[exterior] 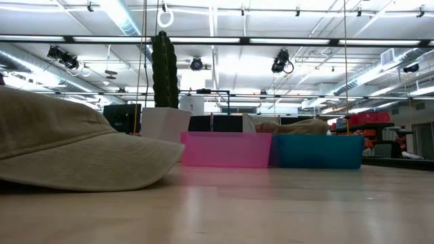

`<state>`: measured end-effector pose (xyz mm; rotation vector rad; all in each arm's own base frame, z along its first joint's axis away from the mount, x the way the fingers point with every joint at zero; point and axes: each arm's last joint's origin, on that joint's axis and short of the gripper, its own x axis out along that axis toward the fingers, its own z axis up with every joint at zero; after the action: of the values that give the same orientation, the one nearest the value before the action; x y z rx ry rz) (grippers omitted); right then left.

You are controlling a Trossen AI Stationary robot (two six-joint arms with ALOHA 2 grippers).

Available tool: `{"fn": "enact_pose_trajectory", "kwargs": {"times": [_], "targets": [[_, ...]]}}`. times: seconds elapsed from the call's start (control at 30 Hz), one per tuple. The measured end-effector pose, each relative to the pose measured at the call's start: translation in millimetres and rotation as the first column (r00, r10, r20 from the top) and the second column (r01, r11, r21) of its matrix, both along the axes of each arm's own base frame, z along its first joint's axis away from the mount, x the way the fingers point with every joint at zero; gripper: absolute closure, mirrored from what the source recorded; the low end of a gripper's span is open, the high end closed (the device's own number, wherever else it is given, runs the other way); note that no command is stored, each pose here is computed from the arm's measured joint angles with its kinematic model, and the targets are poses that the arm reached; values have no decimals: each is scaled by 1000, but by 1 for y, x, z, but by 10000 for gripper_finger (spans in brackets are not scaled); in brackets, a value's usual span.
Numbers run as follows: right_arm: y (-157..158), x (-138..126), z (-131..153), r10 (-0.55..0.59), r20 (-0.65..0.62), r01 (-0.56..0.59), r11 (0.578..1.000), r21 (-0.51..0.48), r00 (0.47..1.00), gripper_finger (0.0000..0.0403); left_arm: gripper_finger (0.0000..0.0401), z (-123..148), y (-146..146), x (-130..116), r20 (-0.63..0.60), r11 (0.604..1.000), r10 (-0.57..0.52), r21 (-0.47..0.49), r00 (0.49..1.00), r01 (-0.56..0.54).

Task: Pick & Place hat
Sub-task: Put the right blue cap into the pink bin

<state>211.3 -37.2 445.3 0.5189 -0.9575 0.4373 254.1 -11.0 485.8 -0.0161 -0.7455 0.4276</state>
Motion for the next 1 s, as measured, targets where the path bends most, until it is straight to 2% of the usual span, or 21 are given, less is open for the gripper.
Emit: {"fn": "enact_pose_trajectory", "kwargs": {"times": [0.23,0.5,0.7,0.87,1.0], "targets": [[4,11,-6,-16,-113,16,1000,0,993,397,187,-10,5,17,-39,999,-15,48,999,17],[4,17,-11,-49,-182,47,999,-18,982,397,127,-8,8,16,-26,993,-60,96,998,62],[4,17,-11,-97,-176,89,995,-55,979,397,84,-13,12,22,42,979,-194,-49,980,196],[4,17,-11,-130,-176,117,990,-79,976,397,75,-14,18,24,165,914,-322,-204,932,352],[3,20,-14,-142,-214,126,988,-87,966,397,77,-19,21,31,186,889,-347,-245,919,386]]}}
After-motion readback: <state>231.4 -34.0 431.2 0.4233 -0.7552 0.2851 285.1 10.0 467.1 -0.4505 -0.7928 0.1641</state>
